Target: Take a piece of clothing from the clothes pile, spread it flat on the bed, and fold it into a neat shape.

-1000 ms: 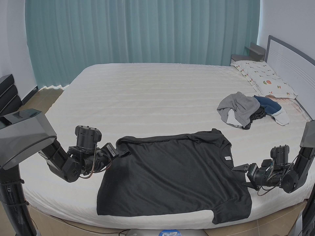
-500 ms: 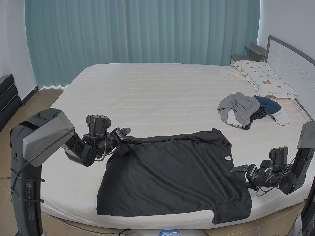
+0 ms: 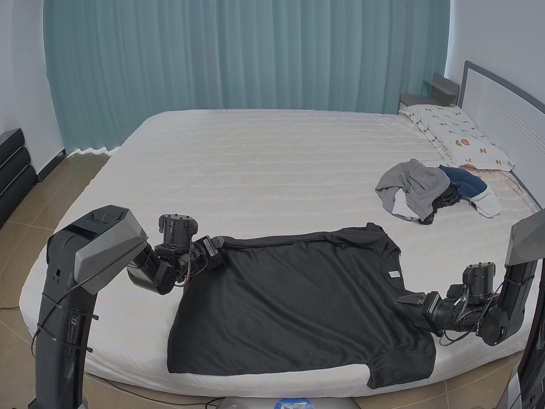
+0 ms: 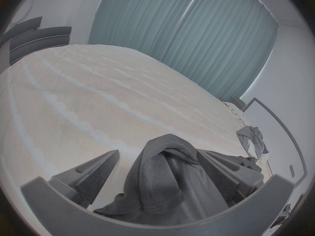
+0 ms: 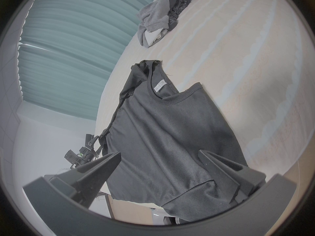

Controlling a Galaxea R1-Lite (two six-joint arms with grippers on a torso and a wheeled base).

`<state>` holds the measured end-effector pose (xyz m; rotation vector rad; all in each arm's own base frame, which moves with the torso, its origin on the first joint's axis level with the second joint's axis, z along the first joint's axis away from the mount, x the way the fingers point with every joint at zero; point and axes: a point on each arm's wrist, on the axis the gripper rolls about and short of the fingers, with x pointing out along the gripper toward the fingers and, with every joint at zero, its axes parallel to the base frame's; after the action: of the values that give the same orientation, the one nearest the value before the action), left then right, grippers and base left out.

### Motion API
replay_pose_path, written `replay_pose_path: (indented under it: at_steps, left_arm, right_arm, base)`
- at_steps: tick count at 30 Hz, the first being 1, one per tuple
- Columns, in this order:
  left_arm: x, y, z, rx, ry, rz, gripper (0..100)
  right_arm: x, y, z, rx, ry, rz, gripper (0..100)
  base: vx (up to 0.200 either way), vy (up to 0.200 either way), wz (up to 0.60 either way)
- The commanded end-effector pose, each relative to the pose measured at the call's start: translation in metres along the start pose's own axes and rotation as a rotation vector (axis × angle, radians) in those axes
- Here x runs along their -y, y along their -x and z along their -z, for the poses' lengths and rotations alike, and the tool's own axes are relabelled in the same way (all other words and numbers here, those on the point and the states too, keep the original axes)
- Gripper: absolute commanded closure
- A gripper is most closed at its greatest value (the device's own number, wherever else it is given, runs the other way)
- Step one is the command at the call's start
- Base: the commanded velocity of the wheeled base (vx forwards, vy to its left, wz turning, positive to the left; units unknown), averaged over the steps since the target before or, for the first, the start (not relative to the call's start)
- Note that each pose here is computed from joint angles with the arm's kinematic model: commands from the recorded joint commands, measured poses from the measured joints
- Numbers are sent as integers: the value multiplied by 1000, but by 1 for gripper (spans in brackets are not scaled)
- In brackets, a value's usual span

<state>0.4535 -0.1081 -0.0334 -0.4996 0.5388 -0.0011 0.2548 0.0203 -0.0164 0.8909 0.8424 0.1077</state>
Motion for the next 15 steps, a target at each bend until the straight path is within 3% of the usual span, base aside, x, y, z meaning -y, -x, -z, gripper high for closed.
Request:
replay_pose_path:
  at_steps: [1, 2, 15]
  left_arm:
    - [0, 0, 3, -7, -2, -3, 0]
    - [0, 0, 3, -6, -2, -2, 100]
    - [2, -18, -20, 103, 24, 7, 100]
  right_arm:
    - [2, -1, 1, -6, -4, 6, 0]
    - [2, -1, 1, -6, -4, 6, 0]
    - [1, -1, 1, -4, -4, 4, 0]
  base:
    - [0, 0, 0]
    - [0, 0, 0]
    - [0, 0, 0]
